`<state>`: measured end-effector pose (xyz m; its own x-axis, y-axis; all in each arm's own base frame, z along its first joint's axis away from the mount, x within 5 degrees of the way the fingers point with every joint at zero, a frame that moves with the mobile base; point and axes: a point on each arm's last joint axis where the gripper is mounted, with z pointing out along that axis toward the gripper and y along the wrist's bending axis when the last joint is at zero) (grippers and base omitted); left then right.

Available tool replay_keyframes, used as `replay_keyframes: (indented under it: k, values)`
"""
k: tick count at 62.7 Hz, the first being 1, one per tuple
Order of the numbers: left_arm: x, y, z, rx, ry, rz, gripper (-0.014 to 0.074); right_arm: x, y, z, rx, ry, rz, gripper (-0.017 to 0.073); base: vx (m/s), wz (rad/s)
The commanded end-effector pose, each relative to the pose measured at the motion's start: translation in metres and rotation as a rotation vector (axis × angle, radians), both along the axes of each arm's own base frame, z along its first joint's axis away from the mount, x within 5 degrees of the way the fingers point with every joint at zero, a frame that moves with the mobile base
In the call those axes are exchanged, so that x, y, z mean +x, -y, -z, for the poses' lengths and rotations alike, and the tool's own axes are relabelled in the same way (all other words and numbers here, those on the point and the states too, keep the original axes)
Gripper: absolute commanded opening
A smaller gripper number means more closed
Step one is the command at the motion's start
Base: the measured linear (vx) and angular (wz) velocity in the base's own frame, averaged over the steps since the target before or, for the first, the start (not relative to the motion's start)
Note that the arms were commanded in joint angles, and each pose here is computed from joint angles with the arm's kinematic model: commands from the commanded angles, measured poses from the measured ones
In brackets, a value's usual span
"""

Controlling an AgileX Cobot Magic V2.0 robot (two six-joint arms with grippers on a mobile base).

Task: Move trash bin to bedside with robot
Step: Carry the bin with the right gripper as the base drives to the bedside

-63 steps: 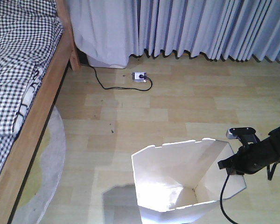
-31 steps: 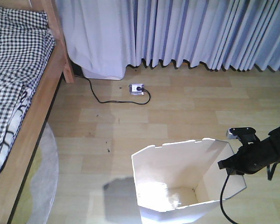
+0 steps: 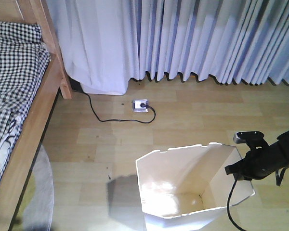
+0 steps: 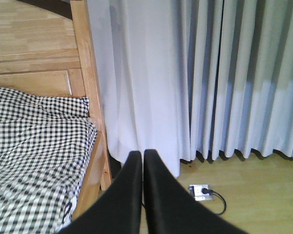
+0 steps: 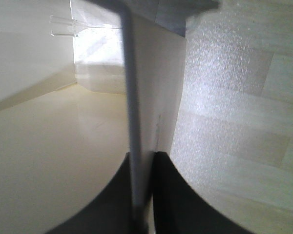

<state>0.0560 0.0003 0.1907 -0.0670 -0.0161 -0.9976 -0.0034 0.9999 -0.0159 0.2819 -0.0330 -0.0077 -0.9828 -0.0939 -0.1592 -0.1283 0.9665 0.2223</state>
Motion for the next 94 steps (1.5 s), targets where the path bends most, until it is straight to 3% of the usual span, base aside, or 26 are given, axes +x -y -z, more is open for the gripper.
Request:
replay_keyframes:
  k: [1, 94]
  values:
    - [-0.0014, 0.0001, -0.0148, -0.009, 0.101, 0.0, -0.0006, 0.0102, -0.0083, -0.0244, 0.119, 0.057, 0.008, -0.0005, 0.28, 0.02]
    - [-0.0014, 0.0001, -0.0148, -0.009, 0.101, 0.0, -0.0006, 0.0102, -0.0083, -0.0244, 0.119, 0.057, 0.008, -0.0005, 0.22, 0.02]
